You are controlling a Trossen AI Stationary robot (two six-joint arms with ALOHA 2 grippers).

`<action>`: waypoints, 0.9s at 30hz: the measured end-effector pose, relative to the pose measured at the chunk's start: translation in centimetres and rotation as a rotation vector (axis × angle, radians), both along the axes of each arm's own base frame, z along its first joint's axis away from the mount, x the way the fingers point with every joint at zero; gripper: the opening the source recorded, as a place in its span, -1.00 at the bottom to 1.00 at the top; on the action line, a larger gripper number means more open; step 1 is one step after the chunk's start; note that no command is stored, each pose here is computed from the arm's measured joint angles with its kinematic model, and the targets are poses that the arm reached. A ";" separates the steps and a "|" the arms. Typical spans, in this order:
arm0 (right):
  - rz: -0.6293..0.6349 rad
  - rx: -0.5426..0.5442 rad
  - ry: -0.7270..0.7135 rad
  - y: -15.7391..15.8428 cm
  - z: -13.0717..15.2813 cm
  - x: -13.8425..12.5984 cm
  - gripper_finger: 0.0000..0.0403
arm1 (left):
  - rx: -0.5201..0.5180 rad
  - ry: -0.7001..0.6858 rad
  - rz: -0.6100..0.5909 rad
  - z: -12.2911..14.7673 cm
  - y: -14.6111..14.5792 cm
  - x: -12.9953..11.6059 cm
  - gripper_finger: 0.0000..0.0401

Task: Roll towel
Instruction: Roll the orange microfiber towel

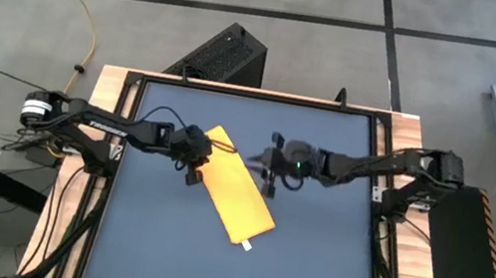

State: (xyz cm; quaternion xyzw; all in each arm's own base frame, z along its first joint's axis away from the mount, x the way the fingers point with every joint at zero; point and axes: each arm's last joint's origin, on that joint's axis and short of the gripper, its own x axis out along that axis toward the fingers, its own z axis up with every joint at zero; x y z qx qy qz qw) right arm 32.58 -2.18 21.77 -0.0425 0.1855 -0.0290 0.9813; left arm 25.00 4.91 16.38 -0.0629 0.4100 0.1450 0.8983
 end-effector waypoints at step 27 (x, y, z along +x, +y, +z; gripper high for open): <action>-0.234 0.170 0.336 -10.0 -8.3 14.1 -0.91 | -0.046 0.041 0.020 -2.1 -4.3 -1.1 -1.00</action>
